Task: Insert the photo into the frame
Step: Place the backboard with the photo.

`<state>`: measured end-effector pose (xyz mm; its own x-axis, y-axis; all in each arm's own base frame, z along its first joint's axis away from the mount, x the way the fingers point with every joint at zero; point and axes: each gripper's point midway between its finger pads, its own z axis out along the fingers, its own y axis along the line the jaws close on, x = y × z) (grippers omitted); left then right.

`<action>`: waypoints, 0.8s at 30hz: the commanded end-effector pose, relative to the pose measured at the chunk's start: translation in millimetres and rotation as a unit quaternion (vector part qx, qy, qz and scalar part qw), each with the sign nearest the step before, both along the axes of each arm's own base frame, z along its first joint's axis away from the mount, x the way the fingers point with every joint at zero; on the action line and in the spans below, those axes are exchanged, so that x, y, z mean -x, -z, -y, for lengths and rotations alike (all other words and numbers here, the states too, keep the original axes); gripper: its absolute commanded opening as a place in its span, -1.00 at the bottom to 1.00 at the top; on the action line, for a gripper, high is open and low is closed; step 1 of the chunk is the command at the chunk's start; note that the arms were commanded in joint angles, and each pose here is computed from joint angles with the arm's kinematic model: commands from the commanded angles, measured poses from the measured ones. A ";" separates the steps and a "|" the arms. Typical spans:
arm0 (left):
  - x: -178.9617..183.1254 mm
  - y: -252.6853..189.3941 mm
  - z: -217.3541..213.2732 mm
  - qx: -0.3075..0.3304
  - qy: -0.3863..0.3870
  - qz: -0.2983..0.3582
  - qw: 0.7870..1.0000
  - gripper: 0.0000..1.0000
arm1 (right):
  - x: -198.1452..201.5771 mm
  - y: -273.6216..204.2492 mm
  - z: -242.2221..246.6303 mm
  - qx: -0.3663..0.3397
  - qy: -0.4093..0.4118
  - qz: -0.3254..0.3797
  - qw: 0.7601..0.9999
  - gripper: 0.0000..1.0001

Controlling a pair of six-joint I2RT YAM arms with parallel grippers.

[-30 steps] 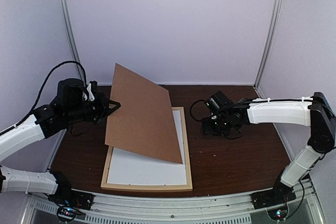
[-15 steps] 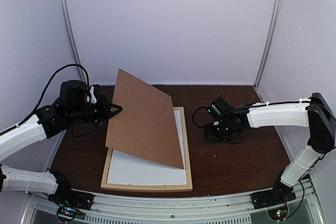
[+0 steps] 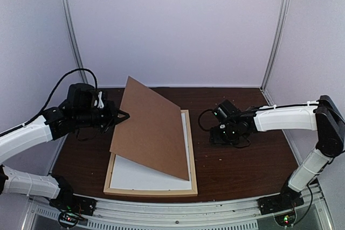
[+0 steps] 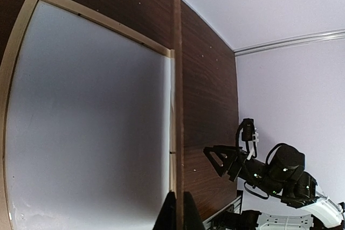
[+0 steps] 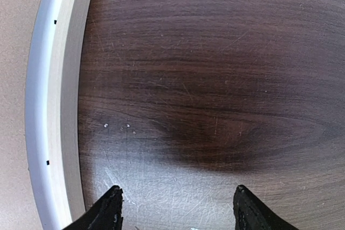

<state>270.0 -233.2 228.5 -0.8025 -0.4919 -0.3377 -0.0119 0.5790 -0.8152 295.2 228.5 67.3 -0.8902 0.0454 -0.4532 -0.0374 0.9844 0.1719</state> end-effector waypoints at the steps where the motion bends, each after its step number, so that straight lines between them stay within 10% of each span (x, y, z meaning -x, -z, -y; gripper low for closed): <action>1: -9.3 -36.8 9.6 0.045 0.012 0.058 0.997 -1.00 | -0.8 -1.1 1.5 -0.004 -0.001 0.005 1.000 0.40; 24: -4.6 -25.6 14.0 0.055 0.025 0.040 0.997 -1.00 | 0.2 13.3 -3.8 -0.008 -0.007 -0.012 1.000 0.41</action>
<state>268.0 -240.9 220.5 -0.8272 -0.4673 -0.3120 -0.0099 0.5673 -0.8235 295.3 233.3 63.3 -0.8956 0.0471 -0.4425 -0.0446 0.9799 0.1946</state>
